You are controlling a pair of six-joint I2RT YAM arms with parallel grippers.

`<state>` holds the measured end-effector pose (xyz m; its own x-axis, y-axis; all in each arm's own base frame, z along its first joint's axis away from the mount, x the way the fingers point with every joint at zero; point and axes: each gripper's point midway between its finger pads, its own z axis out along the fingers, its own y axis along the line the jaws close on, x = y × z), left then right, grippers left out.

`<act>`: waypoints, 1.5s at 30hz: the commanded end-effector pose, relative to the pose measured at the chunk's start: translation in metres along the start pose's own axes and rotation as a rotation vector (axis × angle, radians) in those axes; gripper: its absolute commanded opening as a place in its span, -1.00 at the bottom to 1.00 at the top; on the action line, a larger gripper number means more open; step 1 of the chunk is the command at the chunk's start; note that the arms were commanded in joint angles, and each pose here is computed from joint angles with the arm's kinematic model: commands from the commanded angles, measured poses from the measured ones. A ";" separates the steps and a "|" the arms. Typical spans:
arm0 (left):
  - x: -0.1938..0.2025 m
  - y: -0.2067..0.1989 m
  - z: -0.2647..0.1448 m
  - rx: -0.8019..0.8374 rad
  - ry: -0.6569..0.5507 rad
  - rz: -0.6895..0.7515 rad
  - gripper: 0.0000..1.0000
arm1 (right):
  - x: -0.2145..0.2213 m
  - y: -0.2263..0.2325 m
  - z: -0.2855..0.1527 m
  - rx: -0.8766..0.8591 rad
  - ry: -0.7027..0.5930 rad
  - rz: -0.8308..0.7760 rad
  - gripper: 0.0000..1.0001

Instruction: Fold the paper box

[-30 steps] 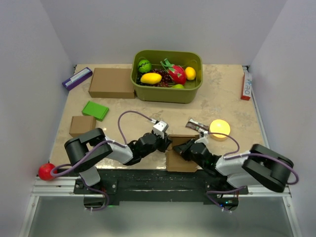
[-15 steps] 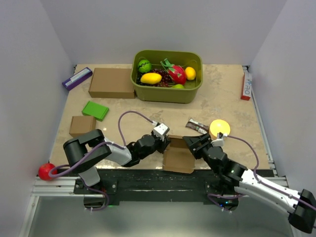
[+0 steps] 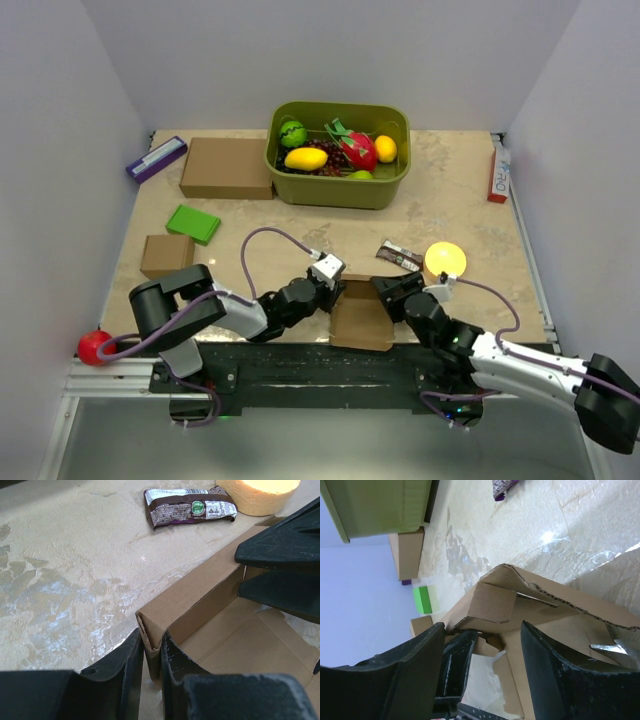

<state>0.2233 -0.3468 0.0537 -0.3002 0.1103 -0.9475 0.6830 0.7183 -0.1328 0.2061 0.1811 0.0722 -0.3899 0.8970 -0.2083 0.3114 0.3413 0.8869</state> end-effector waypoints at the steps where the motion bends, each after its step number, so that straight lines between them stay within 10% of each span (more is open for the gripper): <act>1: 0.002 0.002 -0.002 -0.016 -0.008 0.053 -0.70 | -0.012 0.025 0.002 -0.072 -0.072 0.063 0.28; 10: 0.003 -0.006 -0.007 0.024 -0.032 0.077 -0.70 | -0.027 0.011 0.001 -0.050 -0.140 0.089 0.11; 14: 0.003 -0.009 -0.007 0.038 -0.036 0.087 -0.63 | -0.027 0.008 0.002 -0.036 -0.146 0.071 -0.65; 18: 0.002 -0.012 -0.007 0.046 -0.034 0.071 -0.36 | -0.026 0.005 0.003 -0.025 -0.141 0.067 -1.00; 30: -0.015 -0.018 -0.029 0.092 -0.038 -0.034 0.58 | -0.024 0.005 0.003 -0.025 -0.130 0.065 -1.00; 45: 0.004 -0.002 -0.045 0.170 0.000 -0.096 0.34 | -0.021 0.009 0.003 -0.031 -0.121 0.063 -1.00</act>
<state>0.1918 -0.3088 0.0609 -0.3699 0.0683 -0.9266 0.7303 0.6379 -0.2445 0.2172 0.1745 0.0906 -0.2918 0.9467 -0.1364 0.2957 0.2249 0.9284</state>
